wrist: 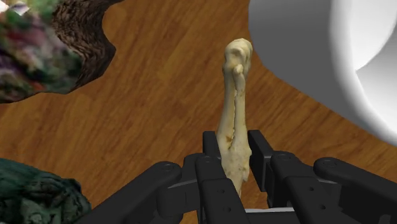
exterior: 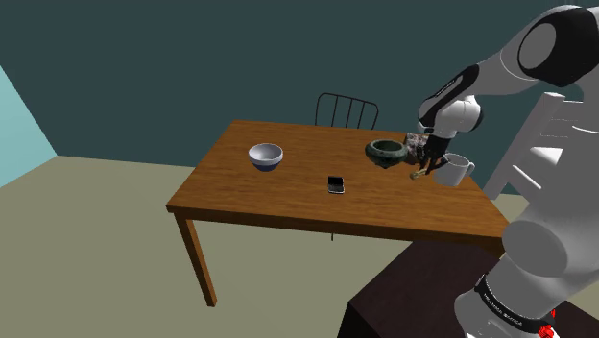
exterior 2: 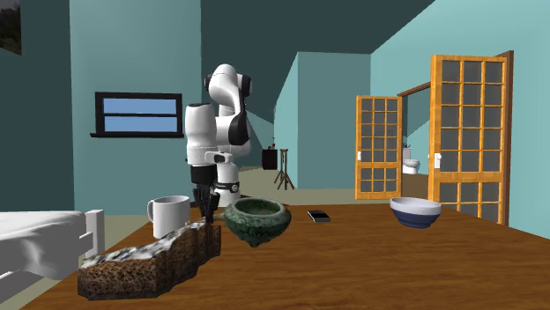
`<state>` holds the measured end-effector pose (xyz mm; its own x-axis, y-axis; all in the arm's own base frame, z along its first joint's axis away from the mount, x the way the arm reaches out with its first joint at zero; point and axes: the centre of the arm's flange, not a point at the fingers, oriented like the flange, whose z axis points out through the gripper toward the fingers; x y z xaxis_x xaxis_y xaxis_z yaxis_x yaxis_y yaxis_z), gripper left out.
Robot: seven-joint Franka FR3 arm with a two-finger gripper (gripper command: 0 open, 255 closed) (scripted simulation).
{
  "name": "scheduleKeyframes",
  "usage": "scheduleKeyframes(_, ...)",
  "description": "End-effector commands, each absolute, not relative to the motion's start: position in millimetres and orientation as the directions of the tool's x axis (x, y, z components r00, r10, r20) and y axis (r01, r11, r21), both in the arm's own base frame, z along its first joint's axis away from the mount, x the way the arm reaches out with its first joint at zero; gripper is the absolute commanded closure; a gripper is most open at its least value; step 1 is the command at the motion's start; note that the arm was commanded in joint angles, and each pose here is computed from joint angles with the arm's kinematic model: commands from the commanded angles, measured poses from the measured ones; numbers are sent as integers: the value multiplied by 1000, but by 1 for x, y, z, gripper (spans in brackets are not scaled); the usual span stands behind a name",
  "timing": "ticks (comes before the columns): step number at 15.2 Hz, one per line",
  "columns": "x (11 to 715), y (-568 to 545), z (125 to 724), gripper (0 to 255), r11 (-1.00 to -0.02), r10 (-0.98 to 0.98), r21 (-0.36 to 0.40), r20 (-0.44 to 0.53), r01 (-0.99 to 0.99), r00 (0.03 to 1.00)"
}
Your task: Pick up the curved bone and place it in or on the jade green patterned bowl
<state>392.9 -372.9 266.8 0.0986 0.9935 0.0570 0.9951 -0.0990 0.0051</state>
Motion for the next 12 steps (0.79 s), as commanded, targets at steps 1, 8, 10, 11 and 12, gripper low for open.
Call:
scheduleKeyframes(1, 392, -373, 278, 255, -99, 993, 5, 57, 995, 99)
scheduleKeyframes(8, 392, -373, 315, 255, -99, 993, 5, 57, 995, 99)
scheduleKeyframes(10, 392, -373, 325, 255, -99, 993, 5, 57, 995, 99)
scheduleKeyframes(11, 392, -373, 331, 255, -99, 993, 5, 57, 995, 99)
scheduleKeyframes(12, 392, -373, 336, 255, -99, 993, 5, 57, 995, 99)
